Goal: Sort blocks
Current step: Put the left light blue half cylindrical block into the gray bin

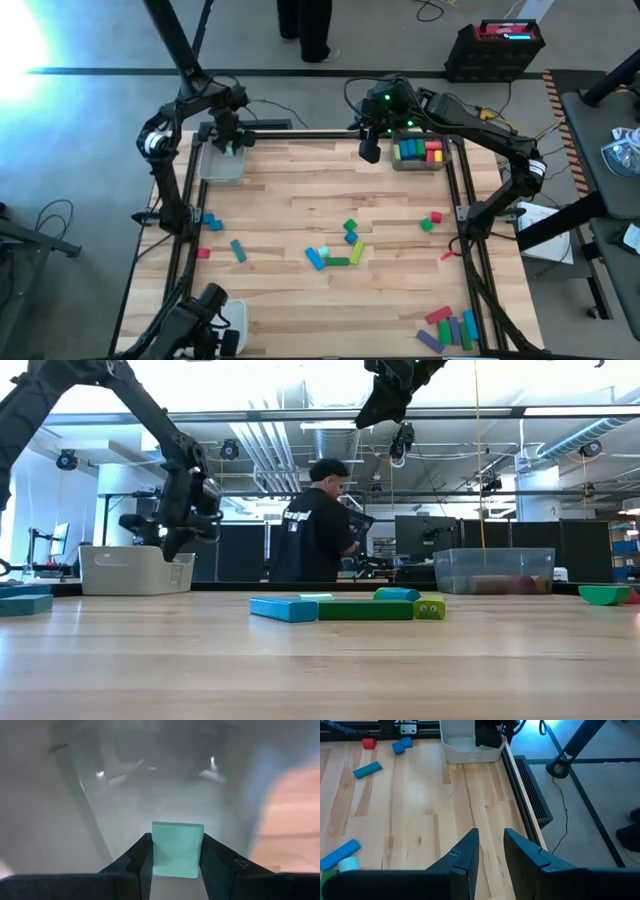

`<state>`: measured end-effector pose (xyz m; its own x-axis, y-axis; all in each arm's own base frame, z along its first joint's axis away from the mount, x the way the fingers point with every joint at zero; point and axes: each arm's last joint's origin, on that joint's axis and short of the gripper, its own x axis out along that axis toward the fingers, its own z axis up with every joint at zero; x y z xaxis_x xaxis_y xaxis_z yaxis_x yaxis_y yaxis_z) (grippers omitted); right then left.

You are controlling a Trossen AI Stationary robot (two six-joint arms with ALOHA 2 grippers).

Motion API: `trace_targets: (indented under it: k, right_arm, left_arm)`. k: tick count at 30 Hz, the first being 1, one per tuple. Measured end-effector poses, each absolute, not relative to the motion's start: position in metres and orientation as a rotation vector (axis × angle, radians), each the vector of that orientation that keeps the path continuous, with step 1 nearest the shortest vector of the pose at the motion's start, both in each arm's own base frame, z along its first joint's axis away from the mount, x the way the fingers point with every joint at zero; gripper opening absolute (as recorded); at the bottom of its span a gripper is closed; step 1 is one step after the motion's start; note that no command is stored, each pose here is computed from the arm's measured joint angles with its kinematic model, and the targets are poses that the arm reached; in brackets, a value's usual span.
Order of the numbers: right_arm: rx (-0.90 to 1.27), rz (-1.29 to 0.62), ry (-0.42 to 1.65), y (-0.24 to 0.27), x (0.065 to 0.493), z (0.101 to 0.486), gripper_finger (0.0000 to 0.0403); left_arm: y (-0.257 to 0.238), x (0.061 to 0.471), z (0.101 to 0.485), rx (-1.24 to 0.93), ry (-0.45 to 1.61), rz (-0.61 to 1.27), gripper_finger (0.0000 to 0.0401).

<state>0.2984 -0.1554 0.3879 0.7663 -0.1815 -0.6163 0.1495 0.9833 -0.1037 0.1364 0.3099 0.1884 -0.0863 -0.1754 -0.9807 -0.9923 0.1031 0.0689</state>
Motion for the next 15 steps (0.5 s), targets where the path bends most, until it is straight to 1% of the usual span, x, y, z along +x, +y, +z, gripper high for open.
trace_targets:
  k: [4,9,12,15]
  right_arm:
    - [-0.046,-0.181,0.674,-0.155,0.298,0.388,0.008]
    - [-0.019,-0.188,0.681,-0.155,0.298,0.387,0.0091]
    - [-0.007,-0.19,0.686,-0.155,0.298,0.387,0.0097]
    - [-0.008,-0.19,0.685,-0.155,0.298,0.387,0.0101]
  left_arm:
    - [0.32,0.135,0.174,-1.247,1.489,1.081,0.0109]
    - [0.325,0.138,0.155,-1.268,1.56,1.031,0.0109]
    - [0.327,0.137,0.151,-1.285,1.568,1.008,0.0109]
    - [0.33,0.137,0.154,-1.273,1.555,1.007,0.0123]
